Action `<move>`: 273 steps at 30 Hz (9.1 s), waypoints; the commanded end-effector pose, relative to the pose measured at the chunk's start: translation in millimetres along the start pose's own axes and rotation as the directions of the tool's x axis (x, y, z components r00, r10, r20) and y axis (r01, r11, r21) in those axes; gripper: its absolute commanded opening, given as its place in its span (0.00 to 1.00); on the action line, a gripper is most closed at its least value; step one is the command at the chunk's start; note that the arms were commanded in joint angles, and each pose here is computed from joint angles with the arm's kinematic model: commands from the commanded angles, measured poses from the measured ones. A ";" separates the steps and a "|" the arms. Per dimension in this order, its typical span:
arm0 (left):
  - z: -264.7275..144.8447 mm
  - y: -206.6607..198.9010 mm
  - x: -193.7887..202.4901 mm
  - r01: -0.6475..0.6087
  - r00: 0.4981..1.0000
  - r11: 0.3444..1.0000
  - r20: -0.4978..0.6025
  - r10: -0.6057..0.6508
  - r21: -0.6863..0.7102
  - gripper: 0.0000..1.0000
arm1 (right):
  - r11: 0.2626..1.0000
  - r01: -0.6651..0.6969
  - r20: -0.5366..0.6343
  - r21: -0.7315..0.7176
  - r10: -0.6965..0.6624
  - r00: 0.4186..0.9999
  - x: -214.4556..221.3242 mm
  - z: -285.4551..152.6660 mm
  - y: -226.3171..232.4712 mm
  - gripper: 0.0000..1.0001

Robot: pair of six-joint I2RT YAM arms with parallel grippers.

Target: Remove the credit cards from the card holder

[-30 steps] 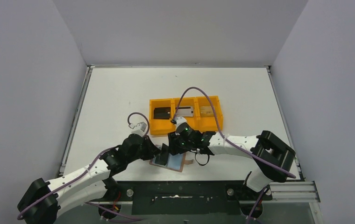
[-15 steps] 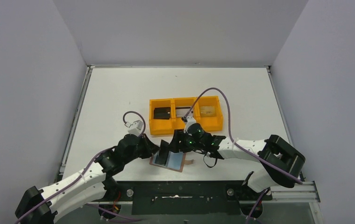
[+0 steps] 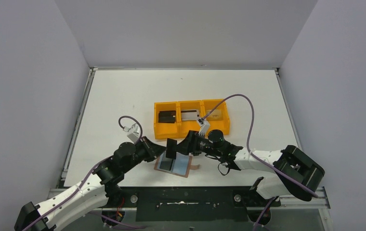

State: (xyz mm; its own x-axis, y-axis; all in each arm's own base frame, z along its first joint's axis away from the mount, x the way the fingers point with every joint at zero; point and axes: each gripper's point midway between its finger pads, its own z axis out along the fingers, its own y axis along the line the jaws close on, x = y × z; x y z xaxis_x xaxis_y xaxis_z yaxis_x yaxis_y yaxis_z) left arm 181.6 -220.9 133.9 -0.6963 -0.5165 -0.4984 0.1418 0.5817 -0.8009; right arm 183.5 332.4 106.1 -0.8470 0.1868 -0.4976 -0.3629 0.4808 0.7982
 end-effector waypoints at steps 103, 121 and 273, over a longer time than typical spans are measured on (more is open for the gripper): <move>-100.9 74.5 -184.2 -0.050 0.893 0.737 0.301 0.335 -0.674 0.90 | -0.237 0.947 -0.449 0.216 -0.886 -0.120 -166.5 116.0 0.6 0.00; -101.9 77.0 -187.5 -0.045 0.893 0.741 0.305 0.330 -0.670 0.90 | -0.231 0.960 -0.539 0.161 -0.835 -0.110 -167.5 139.4 -31.9 0.04; 40.1 32.1 34.4 -0.268 0.932 0.941 -0.303 0.199 -0.205 0.36 | 0.925 -0.129 -0.038 0.357 0.153 0.988 39.9 21.1 -61.5 0.04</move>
State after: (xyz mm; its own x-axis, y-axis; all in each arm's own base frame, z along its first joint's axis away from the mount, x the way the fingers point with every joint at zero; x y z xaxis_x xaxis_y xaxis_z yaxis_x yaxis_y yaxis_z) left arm 172.9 -215.6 36.7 -0.8732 -0.1768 -0.4542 0.0663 0.8802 -0.4700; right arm 169.7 321.9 22.1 -0.9195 0.2099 -0.3323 -0.0731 0.7394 0.6692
